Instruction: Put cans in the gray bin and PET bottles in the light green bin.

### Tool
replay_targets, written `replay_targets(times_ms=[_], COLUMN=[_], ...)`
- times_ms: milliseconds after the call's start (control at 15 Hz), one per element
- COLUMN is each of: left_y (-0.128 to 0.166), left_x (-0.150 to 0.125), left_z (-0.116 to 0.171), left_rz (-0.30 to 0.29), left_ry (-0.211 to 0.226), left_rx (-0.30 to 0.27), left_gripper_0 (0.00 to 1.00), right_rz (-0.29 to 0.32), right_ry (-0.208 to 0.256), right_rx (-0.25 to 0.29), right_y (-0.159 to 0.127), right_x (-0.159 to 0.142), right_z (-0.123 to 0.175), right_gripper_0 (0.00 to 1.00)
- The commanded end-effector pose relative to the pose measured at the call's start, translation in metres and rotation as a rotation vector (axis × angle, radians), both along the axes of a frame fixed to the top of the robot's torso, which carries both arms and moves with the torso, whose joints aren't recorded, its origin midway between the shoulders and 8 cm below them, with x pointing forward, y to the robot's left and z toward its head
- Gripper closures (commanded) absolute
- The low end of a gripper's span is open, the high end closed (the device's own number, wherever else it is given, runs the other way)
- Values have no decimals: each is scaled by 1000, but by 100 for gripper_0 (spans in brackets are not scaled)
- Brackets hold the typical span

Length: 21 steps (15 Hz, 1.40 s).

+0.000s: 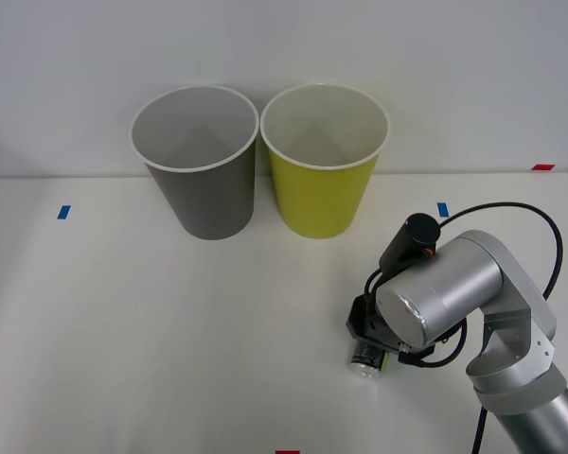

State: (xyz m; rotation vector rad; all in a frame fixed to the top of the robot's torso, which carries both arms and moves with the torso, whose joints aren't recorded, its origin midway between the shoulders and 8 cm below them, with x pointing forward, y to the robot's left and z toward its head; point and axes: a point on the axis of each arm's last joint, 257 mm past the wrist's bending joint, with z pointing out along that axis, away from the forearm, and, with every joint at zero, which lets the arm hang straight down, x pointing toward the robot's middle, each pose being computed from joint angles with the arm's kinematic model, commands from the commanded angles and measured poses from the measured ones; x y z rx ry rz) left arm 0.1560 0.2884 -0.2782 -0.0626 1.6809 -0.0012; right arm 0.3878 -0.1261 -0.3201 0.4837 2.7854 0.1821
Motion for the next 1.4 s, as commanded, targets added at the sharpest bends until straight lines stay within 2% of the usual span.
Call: replay_targets(times_ms=[67,400,600,733,1067,1267,1400], left_y=[0,0,0,0,0,0,0], left_x=[0,0,0,0,0,0,0], left_z=[0,0,0,0,0,0,0], left_rz=[0,0,0,0,0,0,0], left_ry=[0,0,0,0,0,0,0], left_rx=[0,0,0,0,0,0,0], left_gripper_0=[18,18,18,18,18,18,18], right_rz=[2,14,46,112,221,261,283], right_ry=[-1,-9,-63,-140,-381,-472,-554], right_rx=[-1,0,3,13,52,58,62], right_y=[0,0,-3,-4,-8,-16,-20], right_x=[0,0,6,20,50,50,54], right_z=[0,3,21,38,80,97,110], right_gripper_0=[100,100,100,100,100,100,100])
